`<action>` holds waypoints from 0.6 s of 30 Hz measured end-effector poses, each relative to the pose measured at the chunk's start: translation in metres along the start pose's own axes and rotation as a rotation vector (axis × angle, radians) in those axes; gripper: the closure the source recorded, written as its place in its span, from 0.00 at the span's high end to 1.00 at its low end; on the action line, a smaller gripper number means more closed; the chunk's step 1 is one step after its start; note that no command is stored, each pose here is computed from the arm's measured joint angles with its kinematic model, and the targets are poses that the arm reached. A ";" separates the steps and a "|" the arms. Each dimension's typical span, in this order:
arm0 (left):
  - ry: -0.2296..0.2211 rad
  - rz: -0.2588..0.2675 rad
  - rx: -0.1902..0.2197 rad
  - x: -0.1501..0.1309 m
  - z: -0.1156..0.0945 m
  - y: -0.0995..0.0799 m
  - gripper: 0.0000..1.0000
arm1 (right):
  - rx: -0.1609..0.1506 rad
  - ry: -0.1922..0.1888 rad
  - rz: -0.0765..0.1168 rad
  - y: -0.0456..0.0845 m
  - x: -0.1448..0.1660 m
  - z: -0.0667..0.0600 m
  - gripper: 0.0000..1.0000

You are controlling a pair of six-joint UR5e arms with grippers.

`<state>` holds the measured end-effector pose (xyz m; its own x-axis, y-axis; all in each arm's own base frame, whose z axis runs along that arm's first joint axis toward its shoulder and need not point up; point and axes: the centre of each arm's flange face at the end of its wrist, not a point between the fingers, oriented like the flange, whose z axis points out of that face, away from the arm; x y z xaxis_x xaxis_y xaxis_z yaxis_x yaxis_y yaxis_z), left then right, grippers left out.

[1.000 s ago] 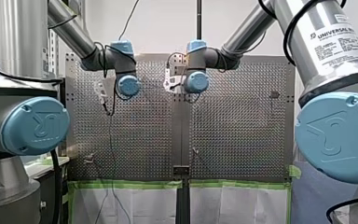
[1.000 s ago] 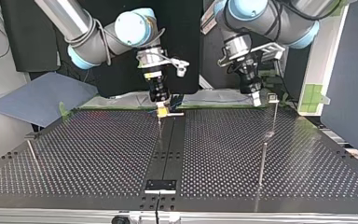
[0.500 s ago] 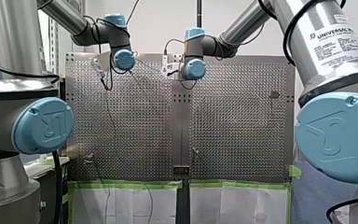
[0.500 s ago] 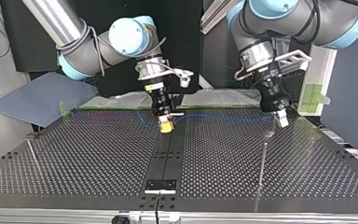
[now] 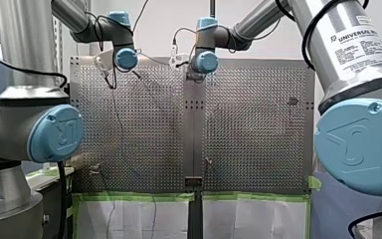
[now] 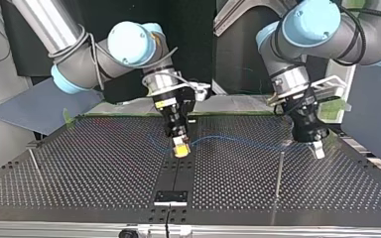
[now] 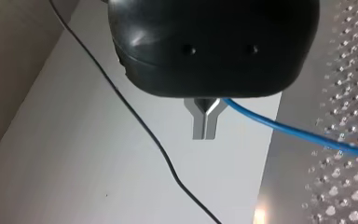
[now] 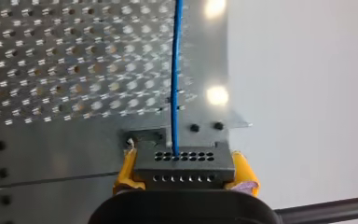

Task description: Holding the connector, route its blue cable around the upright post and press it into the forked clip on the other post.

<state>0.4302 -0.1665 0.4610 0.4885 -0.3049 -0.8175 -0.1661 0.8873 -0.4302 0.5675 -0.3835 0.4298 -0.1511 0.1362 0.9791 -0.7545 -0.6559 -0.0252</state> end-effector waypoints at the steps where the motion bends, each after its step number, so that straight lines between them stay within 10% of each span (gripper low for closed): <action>1: 0.001 -0.002 0.001 0.001 0.004 0.002 0.00 | 0.002 0.007 0.001 0.000 0.004 0.002 0.07; 18: 0.019 -0.011 0.009 0.016 0.054 0.043 0.00 | -0.011 0.138 0.009 0.005 0.058 0.033 0.07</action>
<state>0.4773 -0.1145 0.4497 0.4736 -0.3214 -0.8200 -0.1533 0.8868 -0.4361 0.5763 -0.4036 0.4931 -0.2431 0.2317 0.9419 -0.7596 -0.6493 -0.0364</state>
